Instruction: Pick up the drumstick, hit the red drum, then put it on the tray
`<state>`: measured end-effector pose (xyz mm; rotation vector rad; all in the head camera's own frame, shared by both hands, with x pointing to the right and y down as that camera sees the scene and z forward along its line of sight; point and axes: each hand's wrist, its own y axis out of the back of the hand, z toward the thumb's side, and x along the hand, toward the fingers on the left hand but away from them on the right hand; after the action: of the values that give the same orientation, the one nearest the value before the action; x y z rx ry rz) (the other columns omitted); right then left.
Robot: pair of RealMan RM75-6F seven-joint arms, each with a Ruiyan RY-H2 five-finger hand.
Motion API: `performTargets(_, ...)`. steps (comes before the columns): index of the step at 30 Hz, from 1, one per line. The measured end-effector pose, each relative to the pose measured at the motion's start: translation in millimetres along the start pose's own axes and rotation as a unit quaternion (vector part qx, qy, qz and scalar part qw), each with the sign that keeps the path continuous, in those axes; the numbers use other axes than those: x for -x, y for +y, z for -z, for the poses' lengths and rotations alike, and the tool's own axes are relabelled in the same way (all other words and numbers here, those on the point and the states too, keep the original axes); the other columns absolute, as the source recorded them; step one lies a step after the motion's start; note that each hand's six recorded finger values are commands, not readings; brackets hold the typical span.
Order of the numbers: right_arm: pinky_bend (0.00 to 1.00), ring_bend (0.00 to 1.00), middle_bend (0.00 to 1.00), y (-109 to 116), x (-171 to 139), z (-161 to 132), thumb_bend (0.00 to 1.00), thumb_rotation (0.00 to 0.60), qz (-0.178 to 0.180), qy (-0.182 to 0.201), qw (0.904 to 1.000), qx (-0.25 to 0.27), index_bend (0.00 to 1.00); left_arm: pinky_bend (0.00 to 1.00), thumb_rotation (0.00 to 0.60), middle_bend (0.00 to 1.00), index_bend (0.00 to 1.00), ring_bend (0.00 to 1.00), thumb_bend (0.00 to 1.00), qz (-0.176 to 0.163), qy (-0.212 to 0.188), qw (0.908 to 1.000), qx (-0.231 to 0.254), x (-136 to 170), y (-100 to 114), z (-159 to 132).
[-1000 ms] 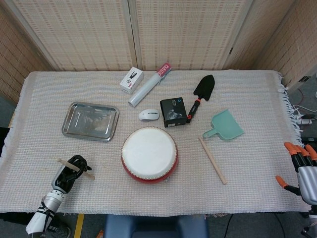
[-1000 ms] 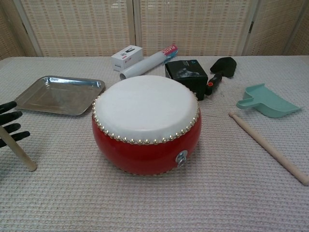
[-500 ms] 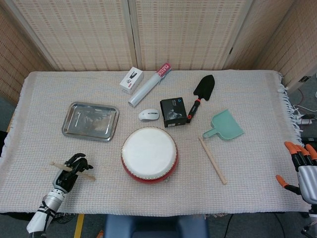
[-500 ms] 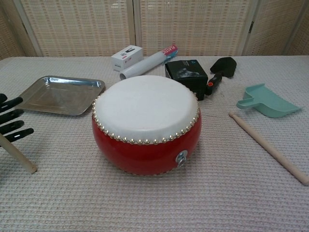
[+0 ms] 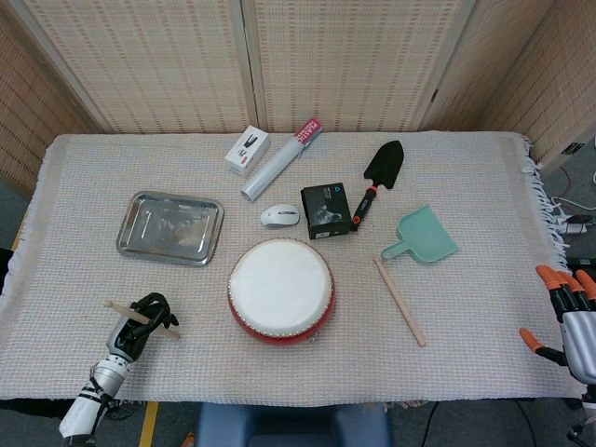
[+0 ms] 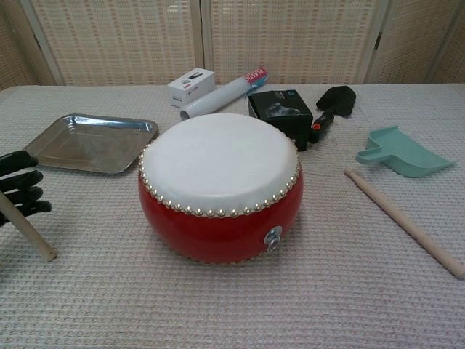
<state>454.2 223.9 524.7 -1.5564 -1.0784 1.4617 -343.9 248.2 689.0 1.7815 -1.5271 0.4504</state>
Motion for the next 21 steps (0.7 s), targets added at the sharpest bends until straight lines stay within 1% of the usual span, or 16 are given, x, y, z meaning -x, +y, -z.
performTargets(7, 0.04, 0.0, 0.09, 1.7, -0.1, -0.1, 0.2, 0.6, 0.004, 0.002, 1.0, 0.0, 0.05, 0.64, 0.406, 0.78, 0.65, 0.75, 0.23, -0.003, -0.005, 0.9992, -0.041, -2.5, -7.4, 5.1)
performTargets(14, 0.07, 0.0, 0.09, 3.4, 0.1, -1.5, 0.2, 0.6, 0.008, 0.006, 0.9999, 0.0, 0.06, 0.69, 0.405, 0.82, 0.69, 0.79, 0.23, -0.002, -0.006, 0.9983, -0.058, -3.2, -13.3, 10.0)
performTargets(18, 0.07, 0.0, 0.09, 4.2, -0.4, -1.7, 0.2, 0.6, 0.011, 0.007, 0.9999, -0.001, 0.06, 0.72, 0.46, 0.85, 0.71, 0.82, 0.23, -0.001, -0.007, 0.9977, -0.068, -3.1, -15.3, 12.1)
performTargets(20, 0.07, 0.0, 0.1, 4.5, -0.6, -1.8, 0.2, 0.6, 0.012, 0.007, 0.9999, -0.001, 0.06, 0.72, 0.514, 0.85, 0.71, 0.82, 0.24, 0.0, -0.007, 0.9972, -0.074, -3.0, -16.3, 13.4)
performTargets(21, 0.07, 0.0, 0.1, 4.6, -0.8, -1.7, 0.2, 0.6, 0.012, 0.006, 0.9999, -0.001, 0.06, 0.72, 0.532, 0.85, 0.71, 0.82, 0.24, 0.001, -0.008, 0.997, -0.077, -2.9, -16.7, 13.9)
